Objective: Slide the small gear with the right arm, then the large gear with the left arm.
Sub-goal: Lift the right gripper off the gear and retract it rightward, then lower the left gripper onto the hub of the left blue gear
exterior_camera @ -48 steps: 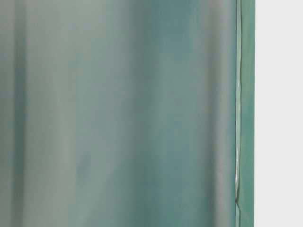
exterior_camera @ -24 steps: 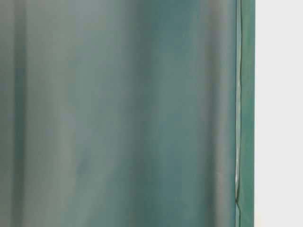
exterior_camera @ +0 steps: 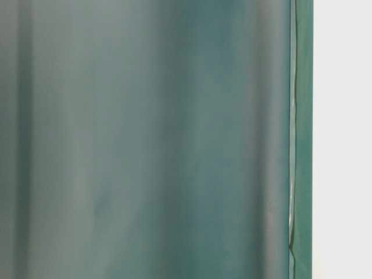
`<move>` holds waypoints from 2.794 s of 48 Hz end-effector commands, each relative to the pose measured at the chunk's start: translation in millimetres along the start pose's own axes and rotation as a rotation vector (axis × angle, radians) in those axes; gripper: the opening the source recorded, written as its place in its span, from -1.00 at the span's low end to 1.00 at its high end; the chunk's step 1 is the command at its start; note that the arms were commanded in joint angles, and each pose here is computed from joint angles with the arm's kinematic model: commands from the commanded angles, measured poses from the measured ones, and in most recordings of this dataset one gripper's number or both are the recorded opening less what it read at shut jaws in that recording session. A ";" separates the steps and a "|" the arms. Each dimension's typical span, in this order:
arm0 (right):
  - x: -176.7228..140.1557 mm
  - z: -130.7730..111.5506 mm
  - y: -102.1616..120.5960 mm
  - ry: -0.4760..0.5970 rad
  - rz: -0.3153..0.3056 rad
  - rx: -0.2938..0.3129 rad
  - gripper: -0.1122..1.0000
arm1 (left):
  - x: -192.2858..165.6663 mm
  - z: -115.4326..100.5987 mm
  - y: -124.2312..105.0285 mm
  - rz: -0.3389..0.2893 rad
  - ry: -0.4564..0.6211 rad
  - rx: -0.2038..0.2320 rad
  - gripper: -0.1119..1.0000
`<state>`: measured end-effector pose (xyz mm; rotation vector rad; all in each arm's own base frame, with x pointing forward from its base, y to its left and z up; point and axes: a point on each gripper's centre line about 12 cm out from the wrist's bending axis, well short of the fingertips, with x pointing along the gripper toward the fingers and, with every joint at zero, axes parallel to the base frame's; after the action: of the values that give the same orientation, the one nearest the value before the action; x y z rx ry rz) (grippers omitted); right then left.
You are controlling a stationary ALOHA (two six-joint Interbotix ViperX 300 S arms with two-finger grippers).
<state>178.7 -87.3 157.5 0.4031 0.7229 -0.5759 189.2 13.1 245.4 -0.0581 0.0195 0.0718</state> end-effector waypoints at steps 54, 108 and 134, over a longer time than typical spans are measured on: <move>-64.6 45.4 14.0 -0.425 0.161 -0.018 0.11 | -4.0 5.3 23.8 0.128 -0.012 -0.003 -0.80; -58.8 36.9 15.5 -0.393 0.170 -0.025 0.11 | 6.6 -64.9 61.8 0.328 0.710 -0.159 -0.80; -55.7 31.4 14.4 -0.378 0.168 -0.024 0.11 | 22.6 -102.1 72.6 0.349 0.849 -0.184 -0.80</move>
<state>167.4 -73.1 218.1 0.3186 0.3377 -0.4718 196.7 77.1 133.1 -0.2715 0.9068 0.3916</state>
